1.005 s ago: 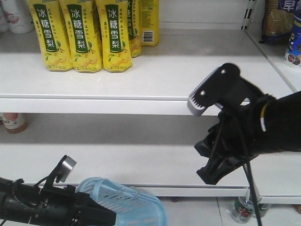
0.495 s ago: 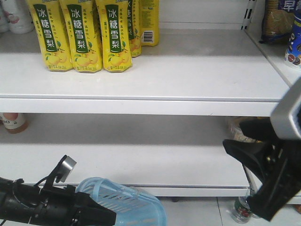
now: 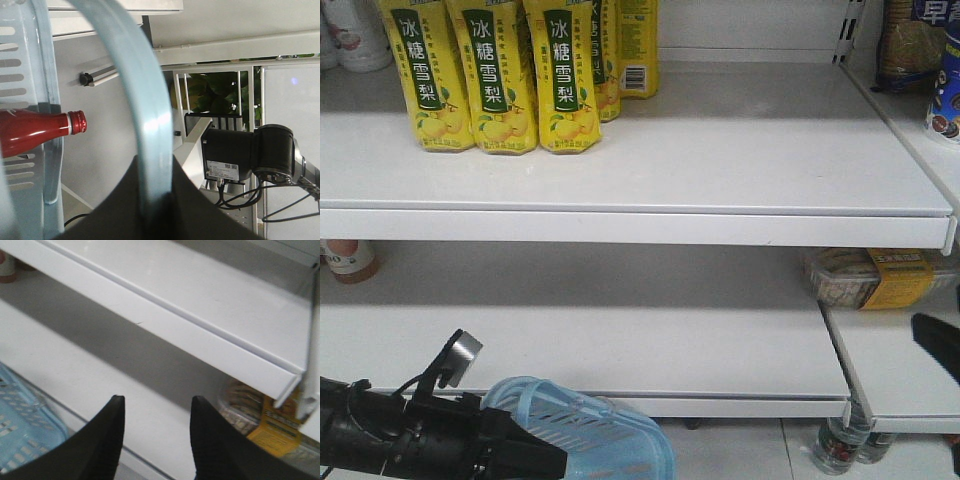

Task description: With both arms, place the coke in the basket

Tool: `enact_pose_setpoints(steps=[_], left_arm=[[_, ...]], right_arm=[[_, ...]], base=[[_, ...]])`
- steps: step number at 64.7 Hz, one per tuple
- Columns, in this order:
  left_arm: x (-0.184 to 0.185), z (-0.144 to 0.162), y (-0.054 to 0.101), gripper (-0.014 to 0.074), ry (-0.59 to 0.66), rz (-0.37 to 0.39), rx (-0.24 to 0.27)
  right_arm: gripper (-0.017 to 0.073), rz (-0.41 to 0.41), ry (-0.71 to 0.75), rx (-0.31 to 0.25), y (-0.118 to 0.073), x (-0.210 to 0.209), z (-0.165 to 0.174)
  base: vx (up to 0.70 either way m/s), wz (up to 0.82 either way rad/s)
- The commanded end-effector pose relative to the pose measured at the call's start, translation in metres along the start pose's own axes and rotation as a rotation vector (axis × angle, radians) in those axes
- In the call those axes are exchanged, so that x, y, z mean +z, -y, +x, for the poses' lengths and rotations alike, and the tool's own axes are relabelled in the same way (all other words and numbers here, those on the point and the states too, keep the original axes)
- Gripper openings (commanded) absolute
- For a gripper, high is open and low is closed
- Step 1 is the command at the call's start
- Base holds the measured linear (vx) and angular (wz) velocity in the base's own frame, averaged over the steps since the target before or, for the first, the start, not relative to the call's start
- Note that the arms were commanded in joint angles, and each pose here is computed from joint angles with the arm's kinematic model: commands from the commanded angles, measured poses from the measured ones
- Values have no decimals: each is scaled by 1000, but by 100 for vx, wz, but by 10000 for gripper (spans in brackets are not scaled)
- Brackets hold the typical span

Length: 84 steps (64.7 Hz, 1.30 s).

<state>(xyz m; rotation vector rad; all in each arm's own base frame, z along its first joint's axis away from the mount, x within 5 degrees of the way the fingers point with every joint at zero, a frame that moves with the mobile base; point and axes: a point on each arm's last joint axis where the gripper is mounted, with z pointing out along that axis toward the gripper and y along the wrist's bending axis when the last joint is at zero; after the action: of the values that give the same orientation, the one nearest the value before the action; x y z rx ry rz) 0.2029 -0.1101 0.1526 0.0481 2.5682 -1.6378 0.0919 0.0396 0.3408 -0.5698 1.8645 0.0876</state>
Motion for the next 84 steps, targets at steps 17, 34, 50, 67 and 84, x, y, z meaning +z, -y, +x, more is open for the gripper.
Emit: enact_pose_setpoints(steps=[17, 34, 50, 67, 84], left_arm=[[-5, -4, 24, -6, 26, 166, 23], [-5, -4, 24, -6, 26, 166, 23], [-5, -4, 24, -6, 26, 166, 23], [-5, -4, 24, -6, 26, 166, 23], [-5, -4, 24, -6, 26, 166, 23]], right_arm=[[300, 79, 112, 68, 11, -12, -11], [288, -40, 76, 72, -10, 11, 20], [251, -153, 105, 128, -29, 30, 52], [191, -185, 132, 120, -36, 36, 65], [189, -189, 151, 96, -37, 37, 67]], base=[[0, 0], [0, 0], [0, 0], [0, 0], [0, 0]])
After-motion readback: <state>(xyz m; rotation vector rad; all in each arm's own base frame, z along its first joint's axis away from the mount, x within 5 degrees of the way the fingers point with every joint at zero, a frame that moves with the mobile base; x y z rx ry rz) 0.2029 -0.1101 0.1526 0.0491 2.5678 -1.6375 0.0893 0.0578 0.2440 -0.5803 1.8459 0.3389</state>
